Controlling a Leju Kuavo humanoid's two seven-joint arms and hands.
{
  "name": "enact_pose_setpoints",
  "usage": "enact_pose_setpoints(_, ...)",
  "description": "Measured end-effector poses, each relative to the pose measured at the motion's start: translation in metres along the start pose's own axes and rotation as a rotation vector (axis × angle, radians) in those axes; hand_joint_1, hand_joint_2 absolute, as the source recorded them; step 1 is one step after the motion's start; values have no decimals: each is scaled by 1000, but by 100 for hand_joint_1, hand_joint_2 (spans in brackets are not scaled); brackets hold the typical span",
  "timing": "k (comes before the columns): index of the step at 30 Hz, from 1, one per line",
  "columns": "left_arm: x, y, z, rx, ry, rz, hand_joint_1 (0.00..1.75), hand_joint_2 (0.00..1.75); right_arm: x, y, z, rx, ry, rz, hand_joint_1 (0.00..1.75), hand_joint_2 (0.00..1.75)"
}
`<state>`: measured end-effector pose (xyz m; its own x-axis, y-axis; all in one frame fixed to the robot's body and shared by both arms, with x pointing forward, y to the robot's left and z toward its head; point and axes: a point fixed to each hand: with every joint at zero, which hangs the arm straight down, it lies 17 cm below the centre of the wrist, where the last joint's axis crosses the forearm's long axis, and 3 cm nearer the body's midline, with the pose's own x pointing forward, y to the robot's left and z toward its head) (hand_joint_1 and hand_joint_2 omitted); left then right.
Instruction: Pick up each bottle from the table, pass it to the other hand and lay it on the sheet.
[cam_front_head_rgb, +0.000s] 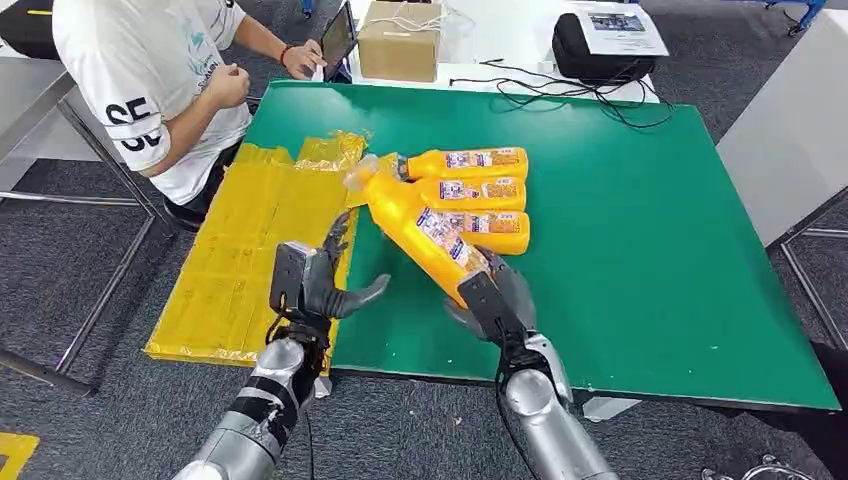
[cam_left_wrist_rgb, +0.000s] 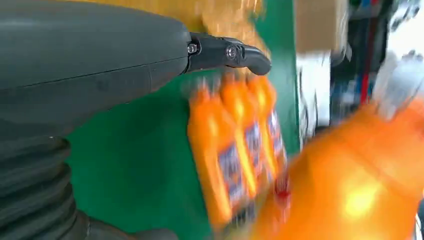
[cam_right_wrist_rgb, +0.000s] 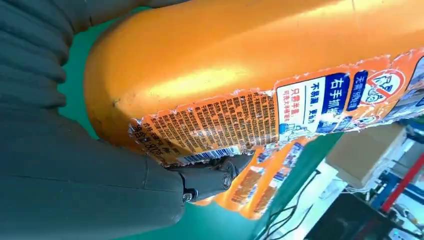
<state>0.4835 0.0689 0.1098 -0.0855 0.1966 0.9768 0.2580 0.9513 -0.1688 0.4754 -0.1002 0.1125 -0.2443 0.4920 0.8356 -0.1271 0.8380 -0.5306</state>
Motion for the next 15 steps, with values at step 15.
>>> enact_pose_setpoints(15, 13, -43, 11, -239, 37, 260, 0, 175, 22, 32, -10, 78, -73, 35, 175, 175)
